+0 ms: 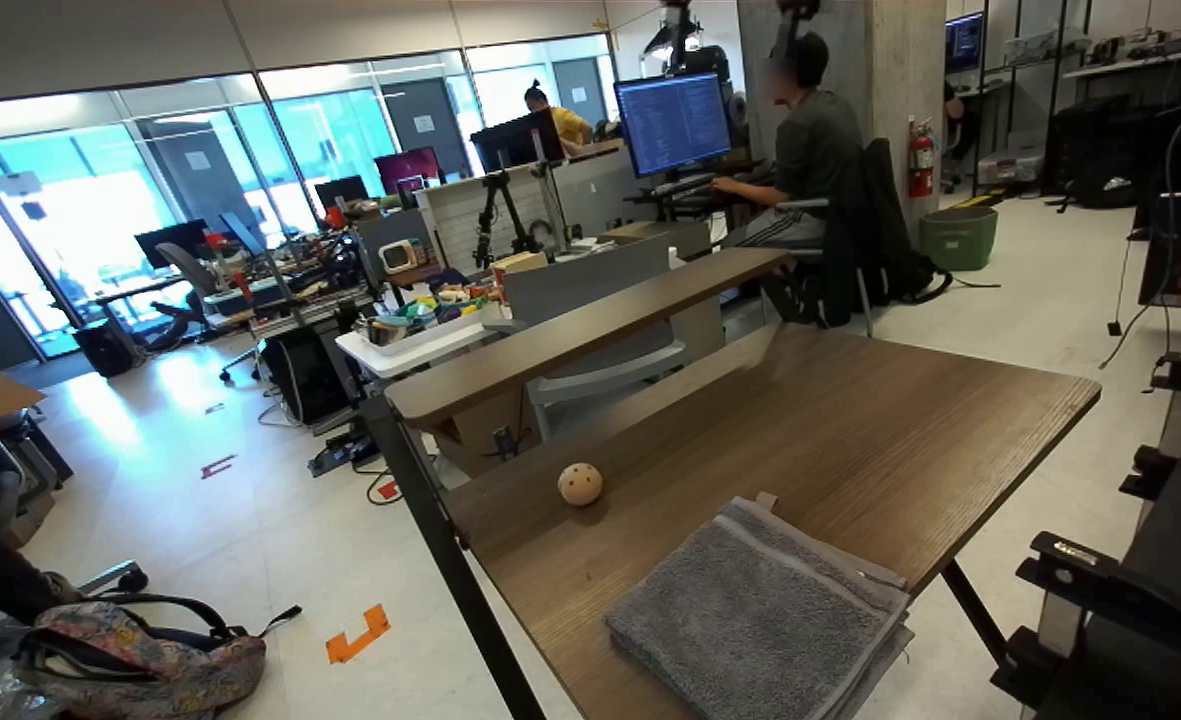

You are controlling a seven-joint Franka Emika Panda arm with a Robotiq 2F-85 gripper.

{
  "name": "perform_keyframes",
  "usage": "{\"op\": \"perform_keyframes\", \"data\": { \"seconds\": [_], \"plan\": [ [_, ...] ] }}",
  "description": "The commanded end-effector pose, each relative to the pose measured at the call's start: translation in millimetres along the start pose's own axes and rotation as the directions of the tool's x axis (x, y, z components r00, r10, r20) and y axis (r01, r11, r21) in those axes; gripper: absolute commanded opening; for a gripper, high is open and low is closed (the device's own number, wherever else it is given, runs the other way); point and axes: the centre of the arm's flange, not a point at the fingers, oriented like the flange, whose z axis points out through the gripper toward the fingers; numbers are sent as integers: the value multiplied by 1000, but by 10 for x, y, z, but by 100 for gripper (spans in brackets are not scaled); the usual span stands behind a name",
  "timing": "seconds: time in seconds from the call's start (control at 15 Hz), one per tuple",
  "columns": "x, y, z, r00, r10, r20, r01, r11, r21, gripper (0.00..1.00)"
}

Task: Move the brown object to the right, the use the gray towel to wipe the table

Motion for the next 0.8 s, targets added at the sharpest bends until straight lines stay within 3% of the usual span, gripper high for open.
{"op": "perform_keyframes", "data": {
  "seconds": [0.0,0.27,0.33,0.4,0.53,0.73],
  "plan": [
    [222,-523,597,995,95,-25,-93,992,86,100],
    [191,-834,1386,991,133,-28,-131,990,50,100],
    [187,-828,1545,989,145,20,-145,989,-10,100],
    [-16,-690,1326,993,116,3,-116,993,38,100],
    [-9,-696,1605,991,132,15,-132,991,5,100],
    [61,-685,1630,990,137,9,-137,991,3,100]
  ]
}}
